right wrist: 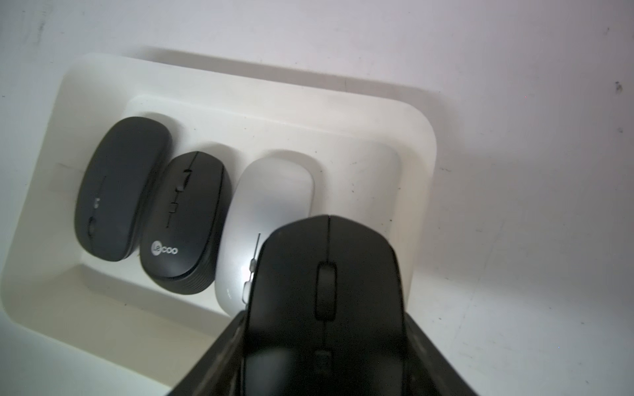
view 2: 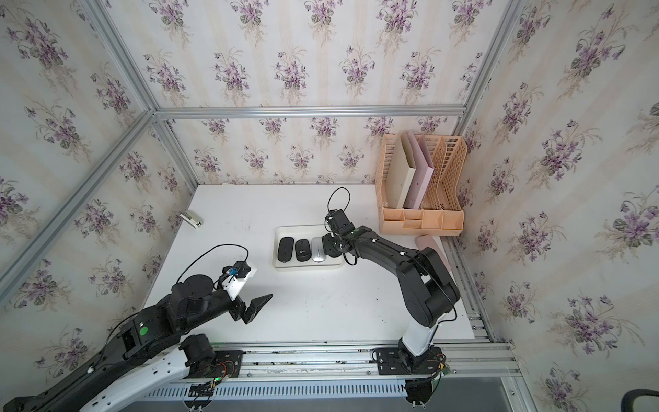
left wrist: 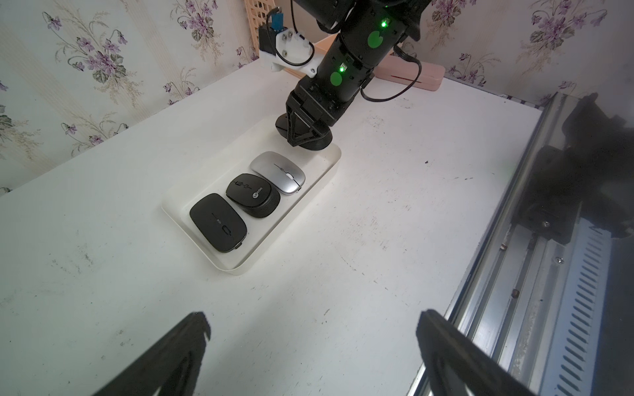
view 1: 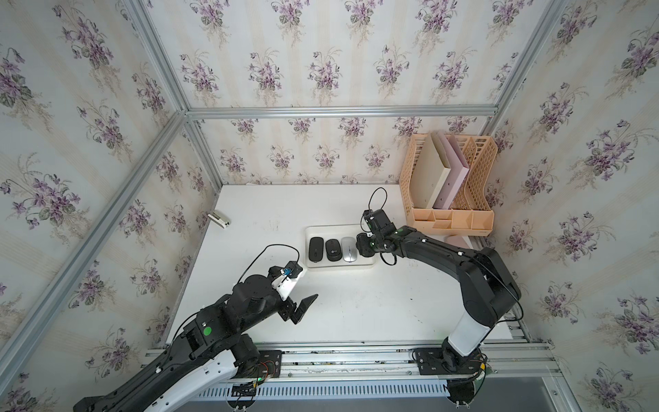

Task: Put the mouse in the storage box
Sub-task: Place the mouse in the storage box, then reset both arms

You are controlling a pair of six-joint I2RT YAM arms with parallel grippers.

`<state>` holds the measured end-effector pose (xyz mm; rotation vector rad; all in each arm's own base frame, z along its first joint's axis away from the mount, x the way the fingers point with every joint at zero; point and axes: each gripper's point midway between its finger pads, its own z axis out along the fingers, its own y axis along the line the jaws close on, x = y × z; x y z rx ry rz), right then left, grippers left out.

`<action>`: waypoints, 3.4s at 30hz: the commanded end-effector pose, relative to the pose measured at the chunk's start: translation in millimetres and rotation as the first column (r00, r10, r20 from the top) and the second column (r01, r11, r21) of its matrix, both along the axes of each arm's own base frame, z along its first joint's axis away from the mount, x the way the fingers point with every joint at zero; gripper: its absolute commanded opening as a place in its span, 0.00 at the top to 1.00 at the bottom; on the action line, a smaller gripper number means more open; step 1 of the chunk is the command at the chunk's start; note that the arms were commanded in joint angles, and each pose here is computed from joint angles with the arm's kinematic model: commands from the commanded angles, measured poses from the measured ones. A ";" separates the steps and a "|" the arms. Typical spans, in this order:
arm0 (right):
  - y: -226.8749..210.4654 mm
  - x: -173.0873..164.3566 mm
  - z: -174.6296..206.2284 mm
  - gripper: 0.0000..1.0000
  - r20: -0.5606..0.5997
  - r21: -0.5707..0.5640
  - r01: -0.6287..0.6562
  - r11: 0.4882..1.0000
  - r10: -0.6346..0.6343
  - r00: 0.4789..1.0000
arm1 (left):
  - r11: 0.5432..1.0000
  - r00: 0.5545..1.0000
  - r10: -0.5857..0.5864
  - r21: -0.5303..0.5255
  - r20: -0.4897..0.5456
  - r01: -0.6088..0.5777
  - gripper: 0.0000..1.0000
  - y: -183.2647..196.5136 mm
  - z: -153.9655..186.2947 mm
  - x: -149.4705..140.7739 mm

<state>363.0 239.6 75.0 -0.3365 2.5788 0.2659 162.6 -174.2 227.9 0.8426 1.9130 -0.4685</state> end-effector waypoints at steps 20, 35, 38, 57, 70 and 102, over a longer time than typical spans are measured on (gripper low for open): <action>4.8 23.2 -39.4 0.37 -0.006 -0.044 0.095 0.995 -0.095 0.995 | 1.000 1.000 0.008 -0.007 0.014 -0.008 0.01 0.0 5.4 2.2; 5.8 20.5 -23.4 0.25 0.027 -0.055 0.092 0.994 -0.091 0.995 | 1.000 1.000 0.009 -0.006 0.010 -0.009 0.01 0.0 5.3 2.2; 6.6 20.5 -16.8 0.26 0.038 -0.046 0.090 0.995 -0.088 0.995 | 1.000 1.000 0.009 -0.005 0.010 -0.009 0.01 0.1 5.0 2.3; -55.4 -12.7 154.3 0.09 0.628 0.144 0.062 0.988 -0.139 0.766 | 0.716 0.651 0.680 -0.117 0.336 -0.688 0.01 122.3 45.6 58.2; -173.1 -67.0 110.7 0.00 0.864 0.056 0.345 0.937 -0.219 0.454 | 0.534 0.417 0.774 -0.138 0.476 -0.834 0.01 180.9 -53.7 87.8; -228.6 3.4 56.6 0.00 0.781 0.211 0.256 0.943 -0.320 0.537 | 0.773 0.704 0.628 -0.166 0.331 -0.612 0.01 160.8 -117.7 196.9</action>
